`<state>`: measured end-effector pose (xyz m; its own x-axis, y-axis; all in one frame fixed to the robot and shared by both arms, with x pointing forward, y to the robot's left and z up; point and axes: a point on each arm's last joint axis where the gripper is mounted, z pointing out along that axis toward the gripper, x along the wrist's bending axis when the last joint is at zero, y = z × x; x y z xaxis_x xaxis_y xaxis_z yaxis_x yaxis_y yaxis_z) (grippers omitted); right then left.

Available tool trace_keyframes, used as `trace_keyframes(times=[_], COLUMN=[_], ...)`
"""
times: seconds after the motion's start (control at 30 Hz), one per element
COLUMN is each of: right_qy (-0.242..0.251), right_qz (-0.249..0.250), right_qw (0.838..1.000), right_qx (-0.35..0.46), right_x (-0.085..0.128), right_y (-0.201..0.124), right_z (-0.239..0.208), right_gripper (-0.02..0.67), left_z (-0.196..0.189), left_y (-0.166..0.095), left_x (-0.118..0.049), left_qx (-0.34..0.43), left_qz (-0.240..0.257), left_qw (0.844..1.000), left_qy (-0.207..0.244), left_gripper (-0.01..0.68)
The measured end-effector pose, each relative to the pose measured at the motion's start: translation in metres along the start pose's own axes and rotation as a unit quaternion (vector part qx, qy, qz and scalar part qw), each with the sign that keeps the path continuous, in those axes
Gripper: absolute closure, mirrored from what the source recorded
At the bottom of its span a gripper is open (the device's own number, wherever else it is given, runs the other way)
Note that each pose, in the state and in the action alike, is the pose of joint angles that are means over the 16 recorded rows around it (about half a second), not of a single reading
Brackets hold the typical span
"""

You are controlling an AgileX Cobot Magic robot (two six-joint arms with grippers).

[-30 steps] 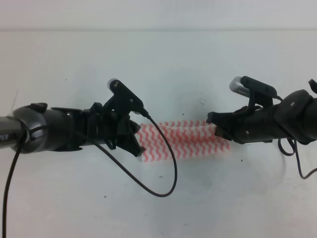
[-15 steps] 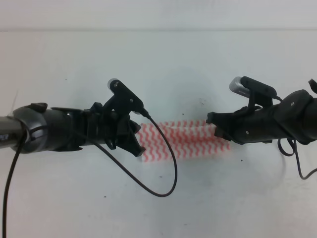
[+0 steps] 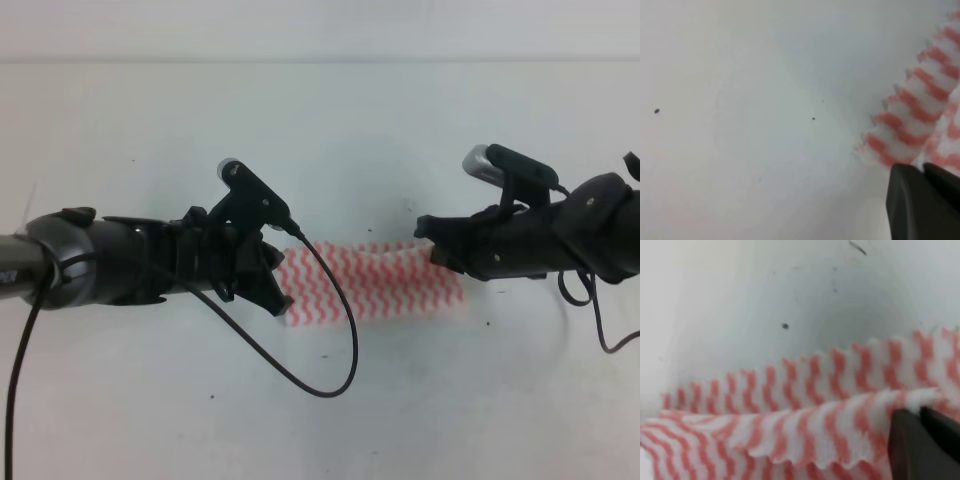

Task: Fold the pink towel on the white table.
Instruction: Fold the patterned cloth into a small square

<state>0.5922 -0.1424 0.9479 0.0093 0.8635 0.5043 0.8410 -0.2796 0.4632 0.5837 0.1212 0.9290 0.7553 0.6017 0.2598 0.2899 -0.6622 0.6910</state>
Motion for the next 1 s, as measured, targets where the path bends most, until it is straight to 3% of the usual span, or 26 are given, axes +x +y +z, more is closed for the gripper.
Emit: trace_keyframes(times=[1.0], right_qy=[-0.010], right_qz=[0.007], right_qw=[1.000], right_qx=[0.007], right_x=[-0.010], right_y=[0.004], right_z=[0.011], right_gripper=[0.651], left_z=[-0.003], left_y=[0.006], left_x=[0.001], left_qx=[-0.014], left_qz=[0.001], left_qw=[1.000], left_qy=[-0.002], left_gripper=[0.673])
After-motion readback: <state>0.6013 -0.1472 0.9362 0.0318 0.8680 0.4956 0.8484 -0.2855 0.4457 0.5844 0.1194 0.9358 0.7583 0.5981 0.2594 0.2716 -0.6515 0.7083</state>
